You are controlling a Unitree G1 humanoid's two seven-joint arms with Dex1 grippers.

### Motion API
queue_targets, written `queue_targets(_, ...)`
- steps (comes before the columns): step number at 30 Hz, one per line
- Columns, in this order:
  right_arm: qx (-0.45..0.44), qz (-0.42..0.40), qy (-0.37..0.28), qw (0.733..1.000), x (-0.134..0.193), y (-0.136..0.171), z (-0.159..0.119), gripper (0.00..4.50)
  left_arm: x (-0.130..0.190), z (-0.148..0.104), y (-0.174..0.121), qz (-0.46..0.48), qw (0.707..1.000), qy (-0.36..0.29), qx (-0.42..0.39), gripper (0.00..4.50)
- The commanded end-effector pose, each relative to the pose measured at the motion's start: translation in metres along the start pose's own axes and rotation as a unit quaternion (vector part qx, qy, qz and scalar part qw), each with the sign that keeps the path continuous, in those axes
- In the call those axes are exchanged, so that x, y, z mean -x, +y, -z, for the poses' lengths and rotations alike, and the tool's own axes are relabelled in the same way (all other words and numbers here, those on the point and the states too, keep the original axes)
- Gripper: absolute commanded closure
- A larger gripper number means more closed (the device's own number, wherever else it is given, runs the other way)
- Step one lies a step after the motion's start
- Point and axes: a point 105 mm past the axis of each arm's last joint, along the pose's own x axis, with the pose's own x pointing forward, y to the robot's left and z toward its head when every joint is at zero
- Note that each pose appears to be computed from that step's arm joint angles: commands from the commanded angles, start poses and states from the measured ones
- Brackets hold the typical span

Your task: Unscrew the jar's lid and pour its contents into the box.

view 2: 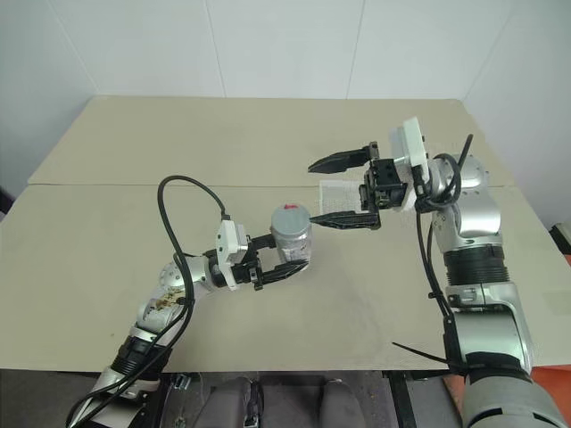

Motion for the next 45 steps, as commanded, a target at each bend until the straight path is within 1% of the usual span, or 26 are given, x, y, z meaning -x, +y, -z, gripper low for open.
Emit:
queue_targets(1, 0.026, -0.04, -0.023, 0.999, -0.007, 0.01, -0.022, 0.04, -0.005, -0.012, 0.0, 0.008, 1.0, -0.015, -0.026, 2.01)
queue_targets(4, 0.029, -0.043, -0.028, 0.998, -0.018, 0.014, -0.023, 0.04, -0.005, -0.012, 0.0, 0.007, 0.999, -0.016, -0.026, 2.01)
queue_targets(14, 0.033, -0.046, -0.025, 0.998, -0.044, 0.017, -0.012, 0.04, -0.005, -0.012, 0.001, 0.004, 0.999, -0.012, -0.032, 2.01)
queue_targets(21, 0.037, -0.043, -0.018, 0.998, -0.05, 0.012, -0.007, 0.04, -0.005, -0.012, 0.001, 0.002, 0.999, -0.012, -0.033, 2.01)
queue_targets(27, 0.031, -0.032, -0.008, 0.999, -0.046, 0.007, -0.002, 0.04, -0.004, -0.012, 0.001, 0.001, 0.999, -0.013, -0.034, 2.01)
queue_targets(37, 0.02, -0.012, 0.003, 1.0, -0.03, 0.004, 0.002, 0.04, -0.004, -0.011, 0.0, 0.001, 0.999, -0.013, -0.033, 2.01)
queue_targets(45, 0.027, 0.013, 0.021, 0.999, -0.013, 0.001, 0.003, 0.04, -0.005, -0.011, 0.001, 0.005, 0.999, -0.012, -0.033, 2.01)
